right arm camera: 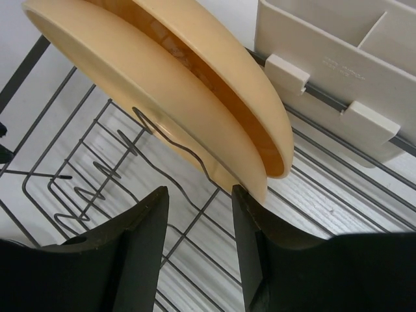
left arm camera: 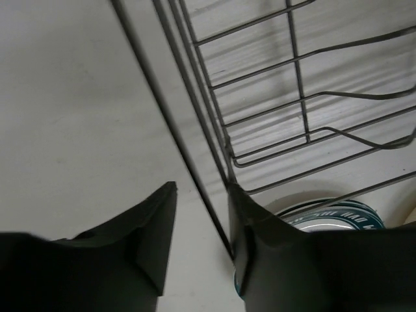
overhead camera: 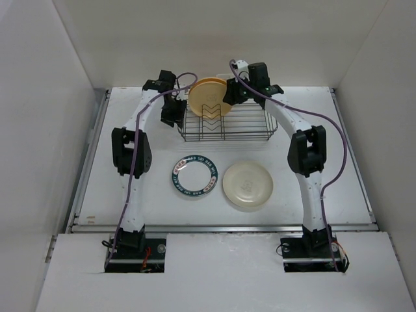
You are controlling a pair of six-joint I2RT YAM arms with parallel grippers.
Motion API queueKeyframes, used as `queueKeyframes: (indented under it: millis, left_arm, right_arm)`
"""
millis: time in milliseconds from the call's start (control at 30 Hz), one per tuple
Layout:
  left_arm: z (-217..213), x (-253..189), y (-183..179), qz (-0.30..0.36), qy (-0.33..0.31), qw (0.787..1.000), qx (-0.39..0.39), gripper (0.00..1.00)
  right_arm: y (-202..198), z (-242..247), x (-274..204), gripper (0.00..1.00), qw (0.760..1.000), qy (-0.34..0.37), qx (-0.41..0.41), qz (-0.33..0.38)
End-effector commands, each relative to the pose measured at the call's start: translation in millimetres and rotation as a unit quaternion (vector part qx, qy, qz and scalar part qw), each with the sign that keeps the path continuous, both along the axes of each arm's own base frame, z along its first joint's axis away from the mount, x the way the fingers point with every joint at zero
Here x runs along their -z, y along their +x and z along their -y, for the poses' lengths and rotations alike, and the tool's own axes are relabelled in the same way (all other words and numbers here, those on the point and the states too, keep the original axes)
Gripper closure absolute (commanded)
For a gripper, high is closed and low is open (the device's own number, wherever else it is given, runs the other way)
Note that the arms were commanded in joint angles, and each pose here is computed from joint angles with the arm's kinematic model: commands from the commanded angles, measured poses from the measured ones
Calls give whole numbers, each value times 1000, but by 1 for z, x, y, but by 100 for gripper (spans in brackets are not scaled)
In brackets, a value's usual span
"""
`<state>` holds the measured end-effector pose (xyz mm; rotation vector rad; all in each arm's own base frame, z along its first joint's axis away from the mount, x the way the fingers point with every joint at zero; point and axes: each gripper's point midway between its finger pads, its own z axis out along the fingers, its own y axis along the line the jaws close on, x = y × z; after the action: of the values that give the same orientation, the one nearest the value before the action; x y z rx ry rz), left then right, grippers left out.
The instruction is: Unload the plates from the dish rack
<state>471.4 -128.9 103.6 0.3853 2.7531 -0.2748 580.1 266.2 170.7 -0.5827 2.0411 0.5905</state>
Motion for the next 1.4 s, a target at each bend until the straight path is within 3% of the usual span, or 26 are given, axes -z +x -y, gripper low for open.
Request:
queueKeyframes:
  millis: [0,100,200,467,867,1233,1267,1300,1367]
  left_arm:
    - [3,-7,4,12,3,1000,3,69]
    - [5,-3,3,4,-2,1000,0,90]
    - [6,2,3,-3,-4,1000,-10,100]
    - [7,0,1,-5,-10,1000,-13,100]
    - [7,-6,-1,-2,-12,1000,-17,100]
    - [7,-3,-5,-10,-10,1000,-17,100]
    - [8,-3,-6,-11,-14,1000,-16,100]
    - [8,-3,-6,-13,-16,1000,-20,100]
    - [9,-3,-6,-14,-18,999,-25,100]
  right_arm:
    - [6,4,-64,50,997,24,1,74]
    - [-3,12,-78,45,996,20,9,90]
    - [-3,19,-85,45,995,13,29,98]
    - [4,17,-78,45,995,11,29,95]
    - [9,8,-47,61,998,14,14,65]
    - [14,-16,-10,63,999,44,-16,21]
    - [14,-17,-11,68,999,48,-13,17]
    - [16,-15,-10,81,999,45,-7,19]
    - [14,-11,-24,93,999,46,6,26]
